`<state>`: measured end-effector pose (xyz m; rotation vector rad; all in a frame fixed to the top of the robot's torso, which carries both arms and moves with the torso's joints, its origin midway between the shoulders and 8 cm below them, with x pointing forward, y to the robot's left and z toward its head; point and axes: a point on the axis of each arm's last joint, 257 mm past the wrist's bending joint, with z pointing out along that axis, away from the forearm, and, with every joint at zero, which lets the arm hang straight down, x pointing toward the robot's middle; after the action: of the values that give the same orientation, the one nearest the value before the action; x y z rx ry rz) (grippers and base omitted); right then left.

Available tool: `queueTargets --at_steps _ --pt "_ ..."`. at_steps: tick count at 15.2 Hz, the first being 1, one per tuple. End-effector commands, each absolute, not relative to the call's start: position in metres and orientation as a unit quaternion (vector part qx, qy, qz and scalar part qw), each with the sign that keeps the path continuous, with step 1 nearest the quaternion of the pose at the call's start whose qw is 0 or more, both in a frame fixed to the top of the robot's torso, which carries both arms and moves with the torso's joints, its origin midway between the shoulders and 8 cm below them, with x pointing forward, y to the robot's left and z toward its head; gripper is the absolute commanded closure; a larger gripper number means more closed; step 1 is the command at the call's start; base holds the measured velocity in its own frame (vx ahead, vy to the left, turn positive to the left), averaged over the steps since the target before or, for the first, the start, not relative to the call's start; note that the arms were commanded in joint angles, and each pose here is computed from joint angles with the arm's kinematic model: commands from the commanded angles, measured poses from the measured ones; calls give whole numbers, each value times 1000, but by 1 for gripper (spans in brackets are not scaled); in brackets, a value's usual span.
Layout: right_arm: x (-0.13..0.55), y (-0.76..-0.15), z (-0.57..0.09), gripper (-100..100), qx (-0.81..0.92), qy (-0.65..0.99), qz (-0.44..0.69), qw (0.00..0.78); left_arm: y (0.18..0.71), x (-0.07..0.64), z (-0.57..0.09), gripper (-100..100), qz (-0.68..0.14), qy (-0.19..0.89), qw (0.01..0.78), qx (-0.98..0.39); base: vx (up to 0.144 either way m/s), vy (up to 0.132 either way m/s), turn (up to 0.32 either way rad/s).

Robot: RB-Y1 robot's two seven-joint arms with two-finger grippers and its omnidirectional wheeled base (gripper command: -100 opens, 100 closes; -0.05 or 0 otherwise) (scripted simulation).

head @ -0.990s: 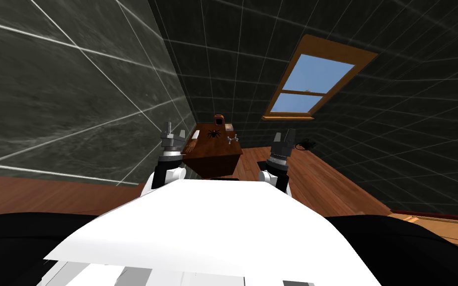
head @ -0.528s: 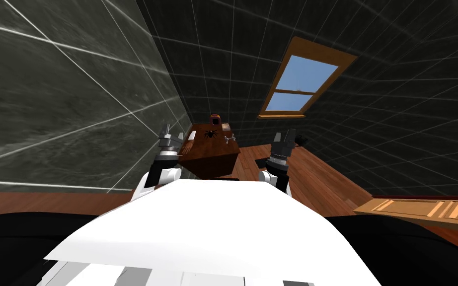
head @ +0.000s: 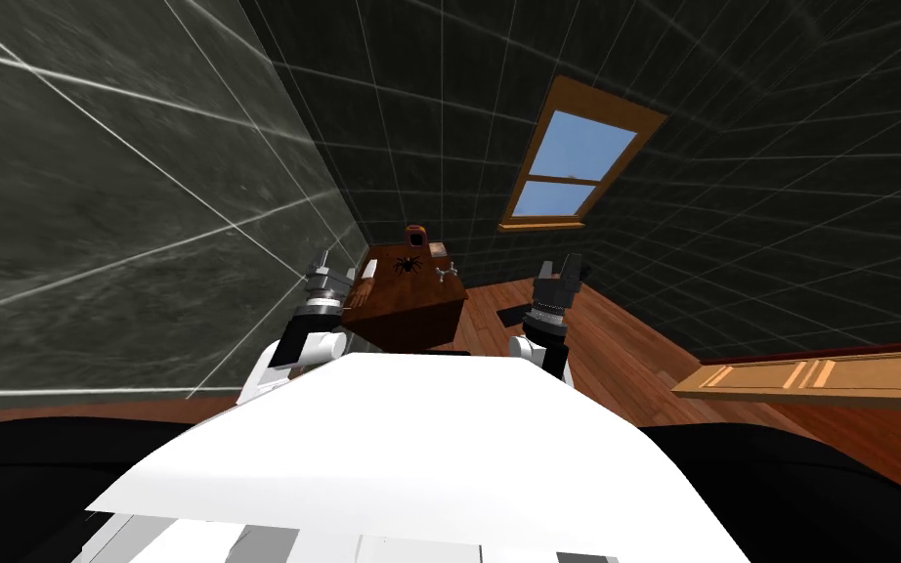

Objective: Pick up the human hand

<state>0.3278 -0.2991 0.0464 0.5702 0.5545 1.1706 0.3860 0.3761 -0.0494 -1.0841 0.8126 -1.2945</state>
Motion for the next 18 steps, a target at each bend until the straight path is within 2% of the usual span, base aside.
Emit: queueTargets --at_steps 1,15,18 --pt "328 -299 46 0 262 255 538 760 388 388 -60 -100 -549 347 580 -491 -9 0 -145" --pt "328 -299 46 0 262 255 538 760 473 370 -114 -100 -501 289 516 -632 -15 2 -115" --pt "328 -299 46 0 262 255 538 760 475 369 -122 -100 -492 289 509 -644 -8 -3 -83"
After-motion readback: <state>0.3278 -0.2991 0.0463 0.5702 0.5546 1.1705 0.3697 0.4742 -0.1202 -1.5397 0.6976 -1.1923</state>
